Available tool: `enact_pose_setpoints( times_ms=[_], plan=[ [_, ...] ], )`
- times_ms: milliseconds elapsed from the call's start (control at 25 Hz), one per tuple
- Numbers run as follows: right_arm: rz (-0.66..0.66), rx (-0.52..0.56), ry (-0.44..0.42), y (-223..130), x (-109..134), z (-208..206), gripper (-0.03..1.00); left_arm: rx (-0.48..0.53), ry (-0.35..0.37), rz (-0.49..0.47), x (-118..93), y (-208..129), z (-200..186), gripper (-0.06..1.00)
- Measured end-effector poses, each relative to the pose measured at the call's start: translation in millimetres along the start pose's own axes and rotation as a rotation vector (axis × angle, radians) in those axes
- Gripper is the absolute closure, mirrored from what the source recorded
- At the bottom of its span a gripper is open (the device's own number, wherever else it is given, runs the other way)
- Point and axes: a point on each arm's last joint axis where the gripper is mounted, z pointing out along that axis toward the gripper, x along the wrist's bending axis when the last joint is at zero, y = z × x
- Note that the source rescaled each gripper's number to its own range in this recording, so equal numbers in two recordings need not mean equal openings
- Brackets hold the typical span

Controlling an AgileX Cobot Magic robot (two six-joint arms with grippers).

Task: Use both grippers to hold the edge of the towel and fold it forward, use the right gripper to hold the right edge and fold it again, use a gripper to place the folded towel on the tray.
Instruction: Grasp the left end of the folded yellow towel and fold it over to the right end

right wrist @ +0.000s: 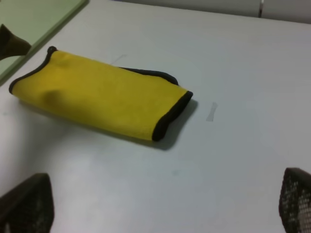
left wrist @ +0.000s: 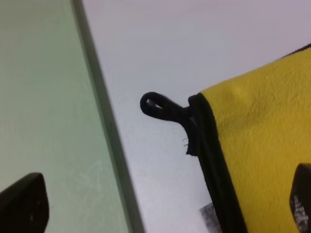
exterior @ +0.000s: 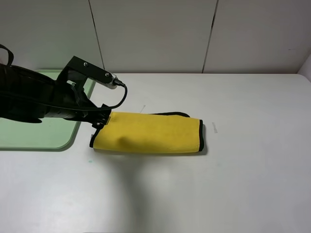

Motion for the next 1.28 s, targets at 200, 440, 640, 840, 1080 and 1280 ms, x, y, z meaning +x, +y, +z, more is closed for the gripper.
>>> enact_pose_setpoints(
  times_ms=[200,440,640,840,1080,1280],
  plan=[
    [0.001,0.0,-0.002,0.0,-0.2,0.0,-0.03,0.0,0.0,0.0,0.0,0.0,0.0,-0.06],
    [0.001,0.0,-0.003,0.0,-0.3,0.0,-0.03,-0.007,-0.019,-0.12,-6.3,0.3,-2.5,-0.06],
    [0.0,-0.001,-0.003,-0.1,-0.3,-0.2,-0.03,-0.025,-0.078,-0.262,-24.9,1.1,-12.0,-0.06],
    [0.0,-0.001,-0.003,-0.1,-0.3,-0.2,-0.03,-0.02,-0.131,-0.368,-34.4,1.0,-15.6,-0.06],
    [0.0,-0.001,-0.003,-0.1,-0.3,-0.2,-0.03,-0.015,-0.148,-0.401,-36.0,1.0,-15.8,-0.06],
    [0.001,-0.001,-0.003,-0.1,-0.3,-0.2,-0.03,-0.026,-0.104,-0.323,-32.1,0.8,-15.3,-0.06]
  ],
)
